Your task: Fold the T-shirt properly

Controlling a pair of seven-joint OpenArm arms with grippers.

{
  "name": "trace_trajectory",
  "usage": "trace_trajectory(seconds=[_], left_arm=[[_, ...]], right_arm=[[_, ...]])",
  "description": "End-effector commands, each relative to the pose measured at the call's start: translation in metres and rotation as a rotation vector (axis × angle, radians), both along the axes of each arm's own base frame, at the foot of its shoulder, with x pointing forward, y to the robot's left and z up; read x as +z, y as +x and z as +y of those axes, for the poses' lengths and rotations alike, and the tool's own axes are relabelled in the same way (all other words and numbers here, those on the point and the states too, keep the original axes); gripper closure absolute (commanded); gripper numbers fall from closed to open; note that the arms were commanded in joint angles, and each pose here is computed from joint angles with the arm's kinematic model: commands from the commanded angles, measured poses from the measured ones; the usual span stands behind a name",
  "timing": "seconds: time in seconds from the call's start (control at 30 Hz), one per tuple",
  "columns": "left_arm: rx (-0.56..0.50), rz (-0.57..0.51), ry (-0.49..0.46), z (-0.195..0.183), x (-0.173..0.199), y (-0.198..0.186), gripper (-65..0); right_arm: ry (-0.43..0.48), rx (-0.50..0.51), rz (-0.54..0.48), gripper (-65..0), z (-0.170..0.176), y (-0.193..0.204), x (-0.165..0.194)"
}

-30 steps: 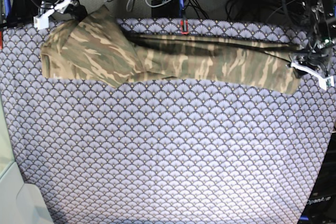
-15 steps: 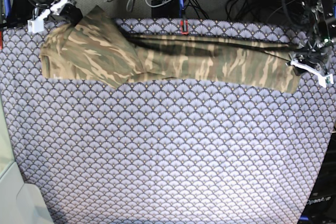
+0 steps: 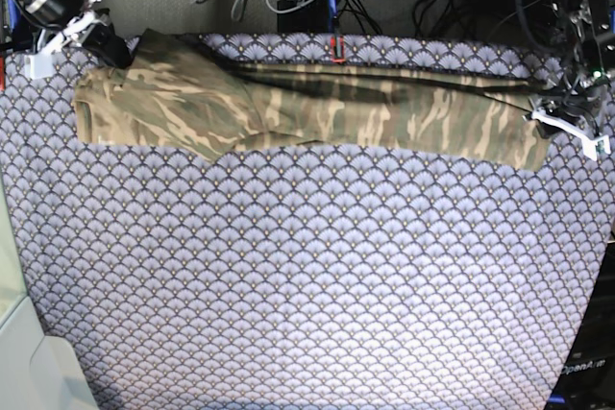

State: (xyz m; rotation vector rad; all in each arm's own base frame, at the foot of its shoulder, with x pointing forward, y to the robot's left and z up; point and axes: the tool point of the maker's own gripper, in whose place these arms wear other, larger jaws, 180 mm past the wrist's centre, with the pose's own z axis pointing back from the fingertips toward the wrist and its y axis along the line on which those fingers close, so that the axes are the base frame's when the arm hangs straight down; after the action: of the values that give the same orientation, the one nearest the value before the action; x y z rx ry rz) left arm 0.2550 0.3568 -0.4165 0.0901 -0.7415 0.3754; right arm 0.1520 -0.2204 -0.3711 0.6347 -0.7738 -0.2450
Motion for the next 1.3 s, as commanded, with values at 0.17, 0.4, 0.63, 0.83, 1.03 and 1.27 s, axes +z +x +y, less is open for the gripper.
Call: trace_trajectory(seconds=[0.17, 0.4, 0.63, 0.83, 1.03, 1.27], left_arm=[[-0.002, -0.038, 0.029, 0.008, 0.014, 0.008, -29.8], [-0.003, -0.035, 0.028, 0.007, 0.014, 0.008, -29.8], [-0.002, -0.032, 0.025, 0.007, 0.013, 0.008, -29.8], [0.000, -0.028, 0.024, 0.007, 0.011, 0.007, -29.8], [0.000, -0.027, 0.023, 0.007, 0.011, 0.006, -29.8], [0.000, -0.030, 0.023, 0.007, 0.012, 0.008, -29.8]], right_arm=[[-0.024, 0.034, -0.164, 0.0, 0.006, 0.035, 0.040], [-0.012, 0.021, -0.210, 0.0, 0.002, 0.059, 0.045], [0.049, 0.048, -0.181, 0.0, 0.006, 0.081, 0.026], [0.097, 0.019, -0.154, 0.0, 0.003, 0.089, 0.012], [0.057, -0.021, -0.062, 0.0, -0.014, 0.092, -0.022], [0.069, -0.018, -0.022, 0.0, -0.014, 0.096, -0.036]])
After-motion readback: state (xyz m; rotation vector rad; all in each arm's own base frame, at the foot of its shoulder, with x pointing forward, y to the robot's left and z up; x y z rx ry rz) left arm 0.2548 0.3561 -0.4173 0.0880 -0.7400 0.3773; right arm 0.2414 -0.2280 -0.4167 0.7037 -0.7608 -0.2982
